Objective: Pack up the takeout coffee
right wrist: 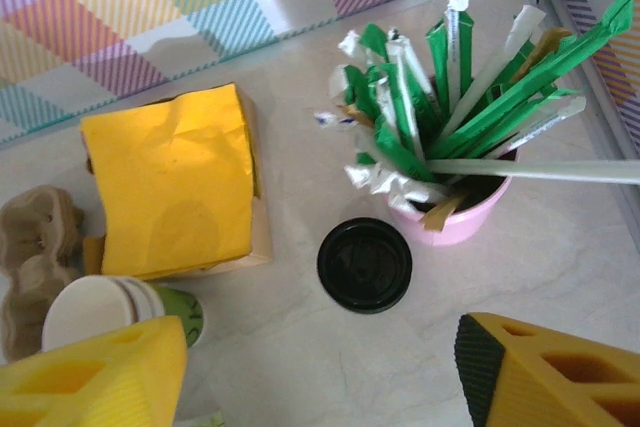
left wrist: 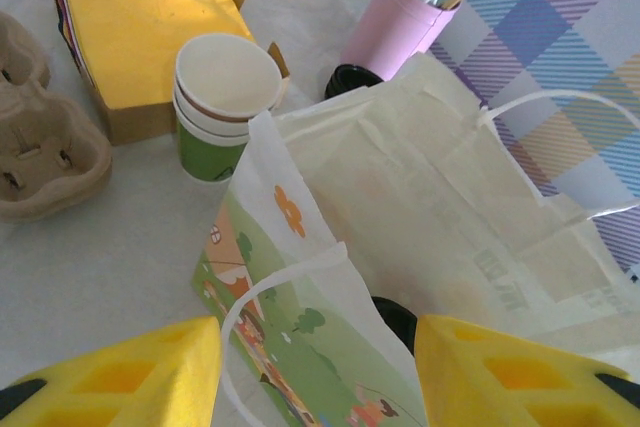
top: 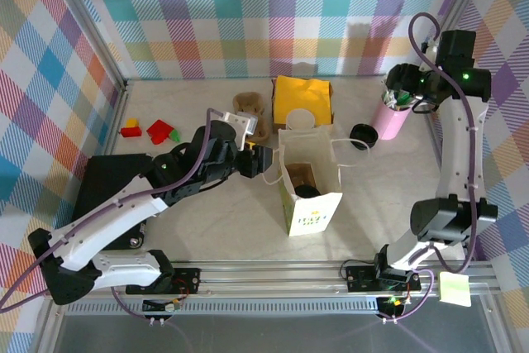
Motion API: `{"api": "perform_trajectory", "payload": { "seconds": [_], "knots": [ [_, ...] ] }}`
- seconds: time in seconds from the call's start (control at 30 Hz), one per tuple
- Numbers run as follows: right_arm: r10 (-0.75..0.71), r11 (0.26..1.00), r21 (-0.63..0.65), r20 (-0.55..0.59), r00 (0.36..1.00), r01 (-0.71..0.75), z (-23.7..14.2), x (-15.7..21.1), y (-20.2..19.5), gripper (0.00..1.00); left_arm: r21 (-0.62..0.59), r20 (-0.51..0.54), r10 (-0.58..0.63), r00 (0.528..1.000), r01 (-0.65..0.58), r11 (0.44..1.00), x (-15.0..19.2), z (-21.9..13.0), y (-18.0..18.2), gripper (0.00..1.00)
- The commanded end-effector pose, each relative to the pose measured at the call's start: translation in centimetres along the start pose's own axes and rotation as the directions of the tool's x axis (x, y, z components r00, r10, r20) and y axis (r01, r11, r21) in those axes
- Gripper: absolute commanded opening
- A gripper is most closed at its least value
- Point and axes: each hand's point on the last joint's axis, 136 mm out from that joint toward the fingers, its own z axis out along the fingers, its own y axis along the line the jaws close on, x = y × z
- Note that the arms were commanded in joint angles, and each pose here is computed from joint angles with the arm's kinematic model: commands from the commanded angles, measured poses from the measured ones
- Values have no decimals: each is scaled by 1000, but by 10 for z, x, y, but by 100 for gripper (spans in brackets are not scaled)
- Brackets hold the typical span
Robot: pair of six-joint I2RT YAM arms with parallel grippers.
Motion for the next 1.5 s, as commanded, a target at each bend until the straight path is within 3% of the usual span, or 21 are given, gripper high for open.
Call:
{"api": "perform_trajectory", "payload": {
  "seconds": [0.0,0.47,1.27,1.47],
  "knots": [
    [21,999,-29,39,999,-20,21,-16,-9,68,34,29,-18,999,17,999,-16,0,-8,53],
    [104,994,-10,-27,994,-104,97,-30,-37,46,61,23,11,1000,-12,998,-16,9,-11,53],
    [152,985,-62,-137,979,-162,146,-12,-29,37,50,2,2,1000,-2,999,-8,14,-3,52],
    [150,985,-60,-137,979,-160,150,-13,-29,29,45,6,3,1000,-3,999,-8,12,-1,52]
  ]
}}
